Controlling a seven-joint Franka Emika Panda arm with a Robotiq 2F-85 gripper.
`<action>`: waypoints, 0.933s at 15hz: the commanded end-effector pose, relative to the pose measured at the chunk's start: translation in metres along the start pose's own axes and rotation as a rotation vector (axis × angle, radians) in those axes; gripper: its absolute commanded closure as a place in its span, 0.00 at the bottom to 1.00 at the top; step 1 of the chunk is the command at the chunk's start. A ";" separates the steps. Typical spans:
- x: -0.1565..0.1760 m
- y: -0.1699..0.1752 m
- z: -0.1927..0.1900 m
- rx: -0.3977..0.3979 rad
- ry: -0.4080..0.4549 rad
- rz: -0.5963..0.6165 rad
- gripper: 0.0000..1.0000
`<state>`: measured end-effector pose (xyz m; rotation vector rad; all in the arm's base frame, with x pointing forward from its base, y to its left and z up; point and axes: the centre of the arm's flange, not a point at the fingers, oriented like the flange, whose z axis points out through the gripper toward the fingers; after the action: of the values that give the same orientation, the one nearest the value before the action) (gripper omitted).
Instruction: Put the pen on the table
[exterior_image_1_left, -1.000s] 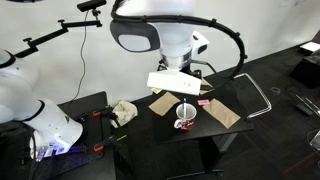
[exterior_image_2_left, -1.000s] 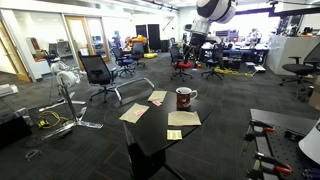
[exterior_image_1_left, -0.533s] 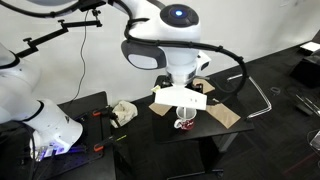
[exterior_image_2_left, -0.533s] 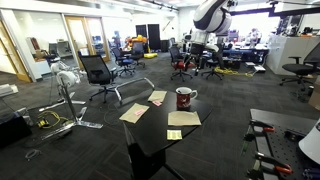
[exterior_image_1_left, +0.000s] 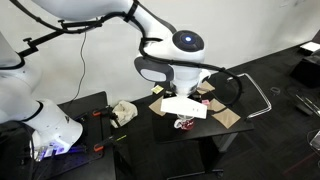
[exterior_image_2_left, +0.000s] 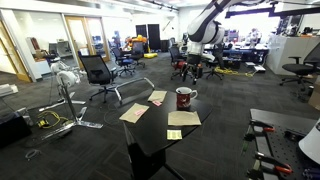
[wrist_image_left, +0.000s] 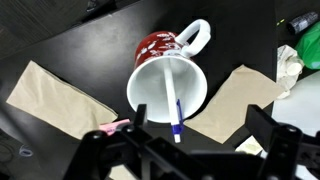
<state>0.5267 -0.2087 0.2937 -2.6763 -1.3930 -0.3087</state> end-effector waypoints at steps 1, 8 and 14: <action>0.001 0.001 0.004 0.006 -0.002 -0.002 0.00; 0.002 0.002 0.008 -0.003 0.006 -0.008 0.11; 0.003 0.003 0.011 -0.008 0.008 -0.019 0.40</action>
<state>0.5322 -0.2043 0.2843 -2.6586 -1.3987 -0.2998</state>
